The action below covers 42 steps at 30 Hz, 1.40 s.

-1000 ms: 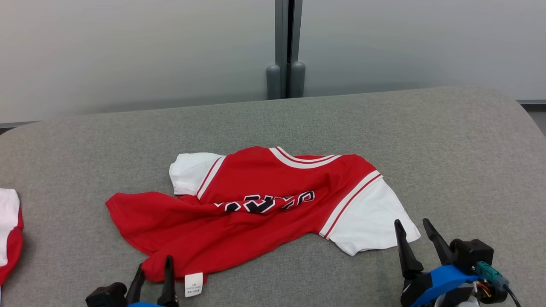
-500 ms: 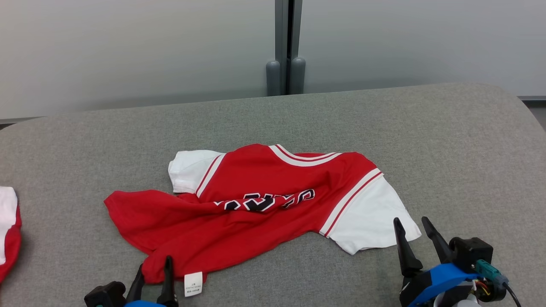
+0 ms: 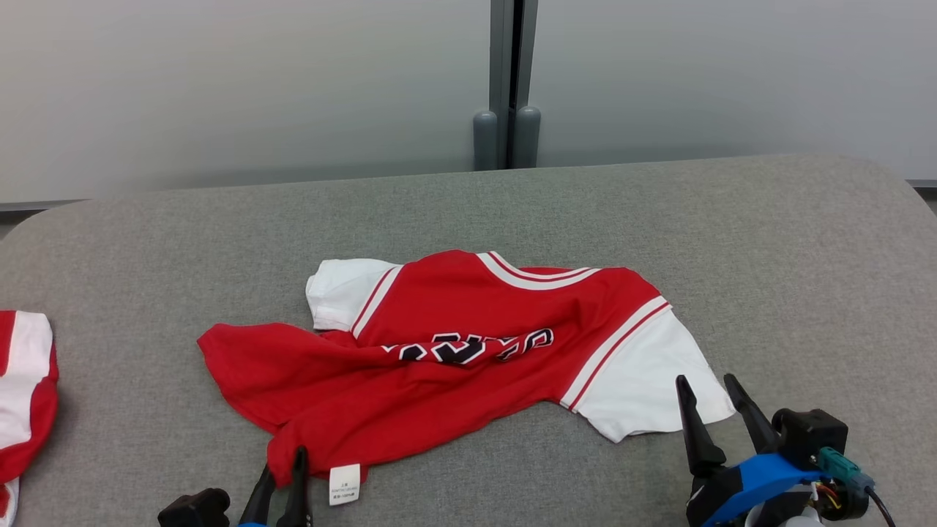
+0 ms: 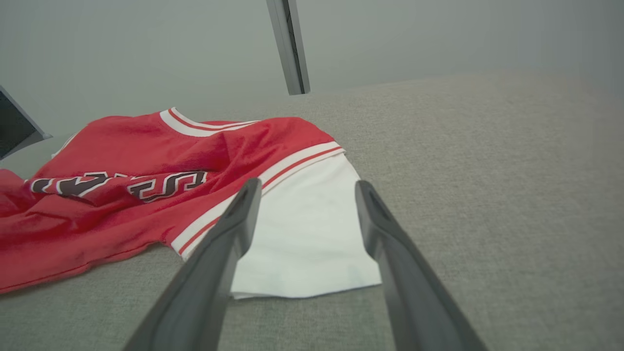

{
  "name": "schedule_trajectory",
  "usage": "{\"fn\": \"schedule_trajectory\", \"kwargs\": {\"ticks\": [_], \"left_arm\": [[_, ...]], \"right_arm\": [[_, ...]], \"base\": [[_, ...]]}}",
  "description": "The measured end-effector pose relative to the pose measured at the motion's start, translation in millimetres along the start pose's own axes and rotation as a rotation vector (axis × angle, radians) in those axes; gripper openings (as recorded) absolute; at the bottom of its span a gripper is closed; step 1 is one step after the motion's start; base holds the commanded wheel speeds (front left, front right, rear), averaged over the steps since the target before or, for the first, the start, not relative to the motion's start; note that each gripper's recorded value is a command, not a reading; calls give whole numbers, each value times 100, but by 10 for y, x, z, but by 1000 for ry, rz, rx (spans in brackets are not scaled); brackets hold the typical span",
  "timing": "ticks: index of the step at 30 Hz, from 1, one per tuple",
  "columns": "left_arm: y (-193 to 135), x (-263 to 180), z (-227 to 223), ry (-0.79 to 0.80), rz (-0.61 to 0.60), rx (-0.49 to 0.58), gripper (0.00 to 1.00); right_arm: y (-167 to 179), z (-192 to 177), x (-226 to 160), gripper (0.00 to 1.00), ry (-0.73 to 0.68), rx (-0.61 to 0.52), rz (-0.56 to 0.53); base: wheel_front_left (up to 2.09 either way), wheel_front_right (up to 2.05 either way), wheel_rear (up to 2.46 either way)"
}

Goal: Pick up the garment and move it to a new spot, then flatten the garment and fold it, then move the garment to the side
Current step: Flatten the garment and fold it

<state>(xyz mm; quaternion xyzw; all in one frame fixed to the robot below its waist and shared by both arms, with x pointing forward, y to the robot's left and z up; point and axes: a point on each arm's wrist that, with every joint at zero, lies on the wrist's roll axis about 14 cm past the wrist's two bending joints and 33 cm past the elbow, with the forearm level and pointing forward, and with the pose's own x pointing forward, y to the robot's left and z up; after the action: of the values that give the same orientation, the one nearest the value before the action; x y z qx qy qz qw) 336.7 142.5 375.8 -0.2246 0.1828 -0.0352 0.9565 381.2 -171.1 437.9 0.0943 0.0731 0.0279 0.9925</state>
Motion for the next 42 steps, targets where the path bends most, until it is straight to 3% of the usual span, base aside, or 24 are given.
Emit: {"fn": "schedule_trajectory", "kwargs": {"ticks": [5,7,9,10,11,12,25,35,36,37,38,42], "left_arm": [[-47,-31,13,-6,-19,-3,69],[-60,-43,-1,-3,-23,-9,65],[-58,-49,-3,-2,-24,-12,45],[-63,-51,-8,0,-27,-10,40],[-70,-52,-17,3,-29,-8,26],[-74,-54,-24,5,-30,-8,0],[-71,-11,-47,16,-27,-3,0],[-89,12,-85,28,-30,2,0],[-94,17,-83,28,-32,4,0],[-97,23,-75,26,-33,6,0],[-100,30,-64,24,-35,8,0],[-119,43,-45,20,-43,19,0]], "right_arm": [[51,-12,14,100,4,0,15],[63,-17,18,100,6,-1,19],[70,-22,21,100,7,0,21],[70,-25,22,100,8,0,21],[70,-29,23,100,10,0,21],[68,-32,24,100,11,1,20],[-385,-211,104,100,84,-34,-115],[-451,-682,142,100,265,-57,-138],[-448,-710,143,90,275,-53,-138],[-433,-742,146,32,289,-51,-135],[-419,-769,150,0,302,-50,-131],[-388,-753,183,0,305,-44,-120]], "base": [[0,0,0],[0,0,0],[0,0,0],[0,0,0],[0,0,0],[0,0,0],[0,0,0],[0,0,0],[0,0,0],[0,0,0],[0,0,0],[0,0,0]]}}
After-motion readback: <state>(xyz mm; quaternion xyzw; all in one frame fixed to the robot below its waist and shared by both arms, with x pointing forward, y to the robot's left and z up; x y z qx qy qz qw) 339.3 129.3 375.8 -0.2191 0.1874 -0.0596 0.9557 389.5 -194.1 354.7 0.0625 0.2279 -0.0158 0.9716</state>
